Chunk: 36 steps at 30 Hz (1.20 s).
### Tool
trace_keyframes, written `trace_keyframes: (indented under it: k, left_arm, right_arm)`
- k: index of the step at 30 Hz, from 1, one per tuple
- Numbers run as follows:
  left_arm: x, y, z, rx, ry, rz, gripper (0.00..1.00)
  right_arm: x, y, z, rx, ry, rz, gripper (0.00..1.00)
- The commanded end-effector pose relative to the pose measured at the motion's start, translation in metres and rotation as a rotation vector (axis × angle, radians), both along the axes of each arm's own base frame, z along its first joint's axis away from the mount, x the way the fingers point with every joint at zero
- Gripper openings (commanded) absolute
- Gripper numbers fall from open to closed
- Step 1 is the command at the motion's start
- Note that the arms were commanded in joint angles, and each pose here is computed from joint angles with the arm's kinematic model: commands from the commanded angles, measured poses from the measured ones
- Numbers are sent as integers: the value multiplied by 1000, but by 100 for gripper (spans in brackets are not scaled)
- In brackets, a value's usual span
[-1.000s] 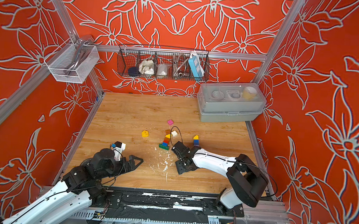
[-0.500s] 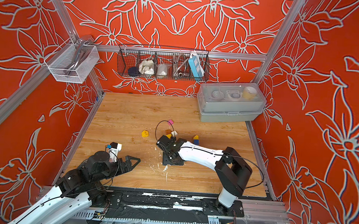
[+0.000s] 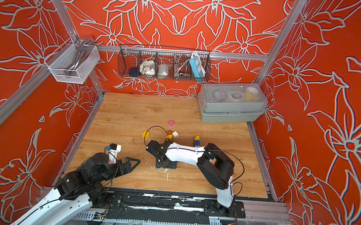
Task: Assemble the number 1 with lego
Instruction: Place the lego brick at the center of the board.
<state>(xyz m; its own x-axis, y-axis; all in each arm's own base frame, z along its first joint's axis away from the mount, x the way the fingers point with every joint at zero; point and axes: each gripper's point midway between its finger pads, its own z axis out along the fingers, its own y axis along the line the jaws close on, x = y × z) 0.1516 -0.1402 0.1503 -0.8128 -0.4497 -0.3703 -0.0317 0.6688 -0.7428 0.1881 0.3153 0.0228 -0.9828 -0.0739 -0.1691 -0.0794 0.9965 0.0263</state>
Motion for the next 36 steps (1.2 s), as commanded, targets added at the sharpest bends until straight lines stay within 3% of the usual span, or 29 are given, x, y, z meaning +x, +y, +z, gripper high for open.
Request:
trace_keyframes:
  k: [1, 6, 10, 16, 22, 27, 36]
  left_arm:
    - [2, 2, 6, -3, -21, 12, 100]
    - [2, 2, 6, -4, -22, 8, 100]
    - [1, 1, 6, -6, -20, 5, 100]
    - [1, 0, 6, -7, -18, 1, 100]
    - [4, 5, 11, 29, -31, 13, 100]
    - [10, -2, 5, 40, -12, 0, 100]
    - [19, -11, 2, 63, -1, -23, 100]
  right_arm:
    - [4, 0, -4, -32, -9, -25, 61]
    - [0, 0, 0, -15, 3, -12, 86]
    - [4, -4, 32, 15, -46, 17, 91]
    - [35, -17, 97, 72, -115, 53, 89]
    - [91, -29, 124, 96, -96, 150, 79]
    - [125, -40, 116, -74, -79, 268, 68]
    - [158, -41, 75, -85, -32, 328, 65]
